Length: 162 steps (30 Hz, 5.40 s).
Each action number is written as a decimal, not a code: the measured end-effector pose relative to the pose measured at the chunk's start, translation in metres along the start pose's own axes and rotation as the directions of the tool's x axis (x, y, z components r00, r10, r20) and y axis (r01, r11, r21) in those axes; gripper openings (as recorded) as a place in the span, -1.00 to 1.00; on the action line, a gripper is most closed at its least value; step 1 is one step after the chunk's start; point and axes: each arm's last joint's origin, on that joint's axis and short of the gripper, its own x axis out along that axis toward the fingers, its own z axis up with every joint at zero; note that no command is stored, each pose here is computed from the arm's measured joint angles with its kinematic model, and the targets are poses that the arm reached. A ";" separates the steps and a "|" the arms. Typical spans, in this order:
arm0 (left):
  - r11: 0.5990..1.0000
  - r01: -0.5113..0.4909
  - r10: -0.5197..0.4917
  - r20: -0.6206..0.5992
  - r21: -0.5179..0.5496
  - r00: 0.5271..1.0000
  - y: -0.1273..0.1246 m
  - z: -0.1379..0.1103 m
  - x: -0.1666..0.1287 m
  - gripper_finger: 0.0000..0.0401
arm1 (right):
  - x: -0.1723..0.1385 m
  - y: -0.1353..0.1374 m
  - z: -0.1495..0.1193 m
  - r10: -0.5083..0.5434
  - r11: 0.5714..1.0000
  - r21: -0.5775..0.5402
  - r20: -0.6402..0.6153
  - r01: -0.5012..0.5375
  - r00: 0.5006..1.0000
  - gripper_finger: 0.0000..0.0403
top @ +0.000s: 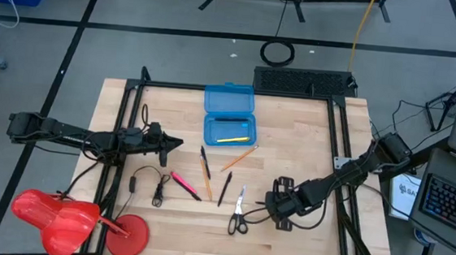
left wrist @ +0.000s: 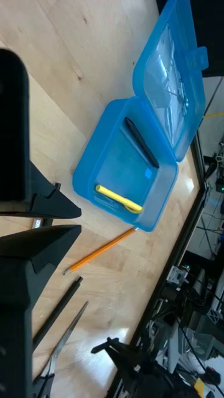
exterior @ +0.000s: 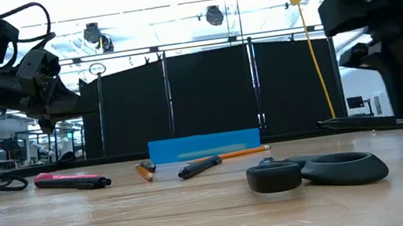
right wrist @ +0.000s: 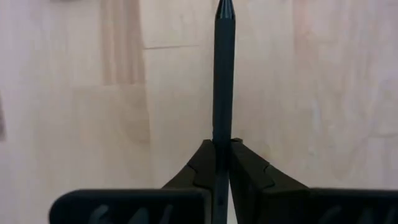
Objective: Pick & place school supplies into a supply box
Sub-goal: Put the black pen into the blue supply box, then put the top orange pencil into the blue supply box
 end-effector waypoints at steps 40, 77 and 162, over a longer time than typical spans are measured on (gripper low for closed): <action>1.000 -0.001 0.001 -0.003 0.001 1.000 0.000 0.000 0.000 -0.85 | 0.003 -0.098 0.062 -0.323 0.907 -0.188 0.266 0.377 0.908 -0.94; 1.000 -0.007 0.007 -0.016 0.004 1.000 0.001 -0.002 0.000 -0.85 | -0.009 -0.192 0.110 -0.518 0.790 0.023 0.559 0.613 0.647 -0.94; 0.999 0.030 -0.031 -0.039 -0.016 0.999 0.000 -0.003 0.000 -0.85 | -0.007 -0.009 0.092 -0.236 0.854 -0.116 0.782 0.507 0.577 -0.73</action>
